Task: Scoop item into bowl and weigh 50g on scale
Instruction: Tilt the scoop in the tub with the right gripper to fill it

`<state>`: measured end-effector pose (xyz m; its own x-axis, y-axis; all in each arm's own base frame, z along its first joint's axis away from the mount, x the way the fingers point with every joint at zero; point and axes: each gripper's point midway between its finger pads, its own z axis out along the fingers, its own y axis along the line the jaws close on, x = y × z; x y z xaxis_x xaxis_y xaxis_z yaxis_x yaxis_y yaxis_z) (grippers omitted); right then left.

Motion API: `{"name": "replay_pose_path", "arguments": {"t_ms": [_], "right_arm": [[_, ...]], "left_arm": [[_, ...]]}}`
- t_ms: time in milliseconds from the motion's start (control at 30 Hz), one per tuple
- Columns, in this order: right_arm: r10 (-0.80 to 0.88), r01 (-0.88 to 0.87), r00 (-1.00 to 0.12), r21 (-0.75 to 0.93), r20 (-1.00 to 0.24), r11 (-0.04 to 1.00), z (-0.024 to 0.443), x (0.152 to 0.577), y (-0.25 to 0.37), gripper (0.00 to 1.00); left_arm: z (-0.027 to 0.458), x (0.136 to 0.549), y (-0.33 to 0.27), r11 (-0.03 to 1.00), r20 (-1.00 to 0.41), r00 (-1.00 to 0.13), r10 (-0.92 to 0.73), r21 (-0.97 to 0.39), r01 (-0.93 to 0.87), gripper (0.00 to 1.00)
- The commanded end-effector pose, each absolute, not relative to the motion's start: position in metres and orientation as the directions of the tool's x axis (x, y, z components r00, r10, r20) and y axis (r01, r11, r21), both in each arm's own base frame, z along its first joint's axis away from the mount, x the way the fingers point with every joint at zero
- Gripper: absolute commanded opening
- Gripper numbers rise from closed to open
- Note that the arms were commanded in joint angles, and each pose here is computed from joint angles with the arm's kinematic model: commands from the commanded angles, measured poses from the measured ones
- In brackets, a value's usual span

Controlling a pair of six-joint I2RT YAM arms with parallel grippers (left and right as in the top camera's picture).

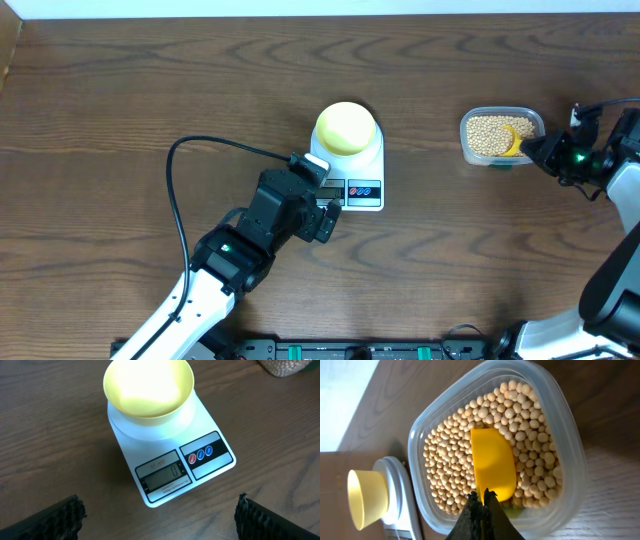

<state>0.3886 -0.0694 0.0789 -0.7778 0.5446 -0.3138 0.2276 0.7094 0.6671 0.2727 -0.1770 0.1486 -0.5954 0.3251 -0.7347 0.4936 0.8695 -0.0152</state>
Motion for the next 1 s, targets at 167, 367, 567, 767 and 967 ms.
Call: {"name": "replay_pose_path", "arguments": {"t_ms": [167,367,567,767,967], "right_arm": [[0.580,0.286,-0.792,0.724,-0.189,0.627,0.051,0.385,-0.060,0.01],[0.578,0.273,-0.791,0.730,-0.200,0.626,0.052,0.387,-0.059,0.01],[0.577,0.241,-0.789,0.758,-0.211,0.606,0.059,0.390,-0.058,0.01],[0.619,0.185,-0.755,0.836,-0.216,0.517,0.081,0.399,-0.065,0.01],[0.641,0.181,-0.738,0.854,-0.210,0.489,0.086,0.397,-0.075,0.01]], "left_arm": [[0.150,0.275,-0.175,0.881,-0.738,-0.601,0.307,-0.019,0.473,0.98],[0.150,0.275,-0.175,0.881,-0.738,-0.601,0.307,-0.019,0.473,0.98],[0.150,0.275,-0.175,0.881,-0.738,-0.601,0.307,-0.019,0.473,0.98],[0.150,0.275,-0.175,0.881,-0.738,-0.601,0.307,-0.019,0.473,0.98],[0.150,0.275,-0.175,0.881,-0.738,-0.601,0.307,-0.019,0.473,0.98]]}}
